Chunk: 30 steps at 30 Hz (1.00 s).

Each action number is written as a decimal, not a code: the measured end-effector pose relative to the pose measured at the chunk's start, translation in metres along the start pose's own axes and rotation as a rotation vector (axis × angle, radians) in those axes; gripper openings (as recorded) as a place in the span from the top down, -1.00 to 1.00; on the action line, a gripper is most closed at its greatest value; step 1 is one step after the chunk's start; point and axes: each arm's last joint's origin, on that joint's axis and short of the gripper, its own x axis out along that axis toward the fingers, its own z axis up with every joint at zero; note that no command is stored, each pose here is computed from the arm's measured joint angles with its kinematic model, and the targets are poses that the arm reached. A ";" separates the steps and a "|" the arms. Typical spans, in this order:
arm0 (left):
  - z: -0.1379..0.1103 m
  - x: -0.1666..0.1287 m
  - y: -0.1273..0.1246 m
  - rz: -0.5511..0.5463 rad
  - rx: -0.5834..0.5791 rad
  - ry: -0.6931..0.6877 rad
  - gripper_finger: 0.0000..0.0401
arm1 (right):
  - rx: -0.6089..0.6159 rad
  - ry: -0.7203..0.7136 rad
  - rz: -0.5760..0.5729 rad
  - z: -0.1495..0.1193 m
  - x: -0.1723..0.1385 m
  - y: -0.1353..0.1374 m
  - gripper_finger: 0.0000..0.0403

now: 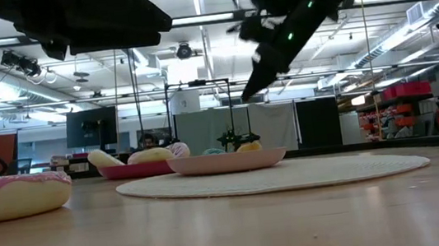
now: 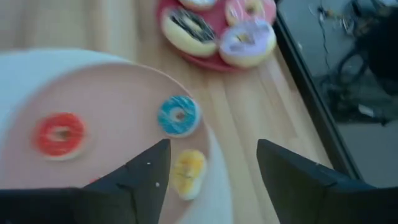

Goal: Pick & Place donuts
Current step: Put the big pink donut on the dark pink plate

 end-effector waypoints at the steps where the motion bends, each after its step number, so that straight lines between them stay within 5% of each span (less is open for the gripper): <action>1: 0.000 -0.001 0.000 -0.003 0.000 0.000 0.10 | -0.007 -0.016 0.010 0.002 -0.008 0.004 -0.22; 6: -0.002 -0.009 -0.004 -0.028 0.004 -0.001 0.10 | -0.064 -0.101 0.100 -0.010 -0.040 0.045 -0.13; 12: -0.003 -0.020 -0.008 -0.058 0.011 -0.004 0.10 | -0.091 -0.187 0.290 -0.059 -0.059 0.112 -0.02; 19: 0.016 -0.013 0.007 0.165 -0.014 -0.111 0.10 | -0.065 -0.224 0.487 -0.109 -0.073 0.164 0.06; 30: 0.065 0.007 0.063 -0.088 -0.059 0.199 0.10 | -0.103 -0.292 0.354 -0.124 -0.085 0.180 0.08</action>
